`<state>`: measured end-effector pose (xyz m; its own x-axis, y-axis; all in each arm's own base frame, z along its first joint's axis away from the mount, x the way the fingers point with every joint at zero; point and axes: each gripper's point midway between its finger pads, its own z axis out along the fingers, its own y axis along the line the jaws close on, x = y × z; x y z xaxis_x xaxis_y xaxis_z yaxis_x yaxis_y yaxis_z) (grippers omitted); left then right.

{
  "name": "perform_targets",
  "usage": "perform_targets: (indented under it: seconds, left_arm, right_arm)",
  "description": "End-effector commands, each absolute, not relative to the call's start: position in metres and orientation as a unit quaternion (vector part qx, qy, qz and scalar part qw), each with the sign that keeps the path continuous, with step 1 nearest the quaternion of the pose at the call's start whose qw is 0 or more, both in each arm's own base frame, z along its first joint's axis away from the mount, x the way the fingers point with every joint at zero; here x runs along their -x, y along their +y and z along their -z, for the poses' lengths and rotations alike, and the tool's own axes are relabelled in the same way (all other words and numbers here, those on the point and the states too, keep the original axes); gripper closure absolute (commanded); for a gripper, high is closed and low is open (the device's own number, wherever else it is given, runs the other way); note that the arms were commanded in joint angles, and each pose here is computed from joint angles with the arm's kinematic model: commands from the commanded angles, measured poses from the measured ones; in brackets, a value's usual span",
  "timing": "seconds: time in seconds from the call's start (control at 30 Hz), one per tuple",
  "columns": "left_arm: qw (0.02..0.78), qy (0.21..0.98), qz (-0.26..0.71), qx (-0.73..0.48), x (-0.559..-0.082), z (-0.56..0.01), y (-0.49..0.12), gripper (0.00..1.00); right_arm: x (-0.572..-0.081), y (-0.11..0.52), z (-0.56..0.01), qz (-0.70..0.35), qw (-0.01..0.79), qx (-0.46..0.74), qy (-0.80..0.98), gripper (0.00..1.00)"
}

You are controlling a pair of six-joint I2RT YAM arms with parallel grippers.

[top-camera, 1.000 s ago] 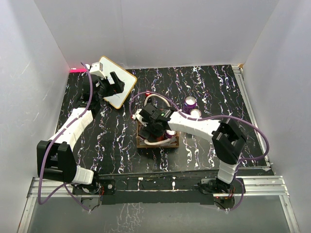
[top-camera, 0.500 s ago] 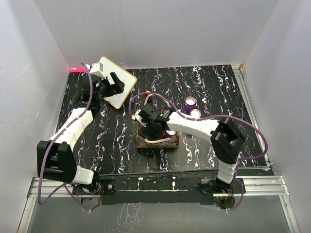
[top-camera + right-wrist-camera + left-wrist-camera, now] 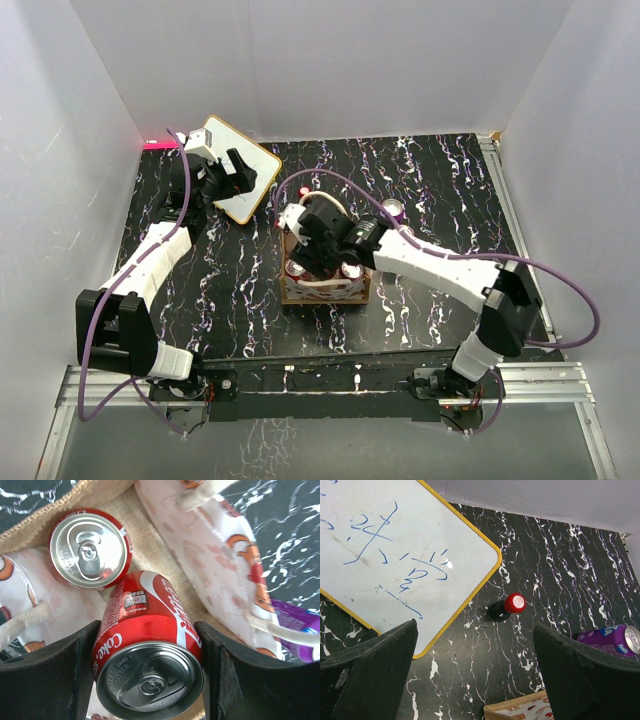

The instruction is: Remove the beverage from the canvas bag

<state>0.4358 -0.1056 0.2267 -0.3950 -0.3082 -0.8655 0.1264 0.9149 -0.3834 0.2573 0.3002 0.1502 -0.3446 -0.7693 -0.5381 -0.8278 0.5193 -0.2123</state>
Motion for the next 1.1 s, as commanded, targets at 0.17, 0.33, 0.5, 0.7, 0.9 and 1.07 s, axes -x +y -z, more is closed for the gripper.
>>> perform_targets:
  seconds: [0.17, 0.33, 0.5, 0.7, 0.9, 1.07]
  left_arm:
    - [0.566, 0.796, 0.208, 0.052, -0.441, -0.249, -0.107, 0.03]
    - [0.566, 0.796, 0.208, 0.053, -0.441, -0.249, -0.107, 0.03]
    - [0.565, 0.796, 0.209, 0.053, -0.441, -0.249, -0.107, 0.03]
    - [0.567, 0.794, 0.212, 0.053, -0.44, -0.252, -0.108, 0.03]
    - [0.565, 0.795, 0.213, 0.054, -0.44, -0.251, -0.108, 0.03]
    - [0.564, 0.796, 0.213, 0.054, -0.44, -0.25, -0.108, 0.03]
  right_arm:
    - [-0.289, 0.293, -0.3, -0.086, 0.557, 0.344, 0.751, 0.9]
    - [-0.283, 0.249, -0.371, -0.106, 0.672, 0.234, 0.695, 0.92]
    - [-0.271, 0.175, -0.409, -0.081, 0.752, 0.085, 0.648, 0.92]
    - [-0.259, 0.099, -0.392, 0.01, 0.749, -0.041, 0.661, 0.92]
    - [-0.251, 0.082, -0.376, 0.043, 0.72, -0.05, 0.691, 0.92]
    - [-0.25, 0.09, -0.354, 0.047, 0.675, -0.028, 0.736, 0.92]
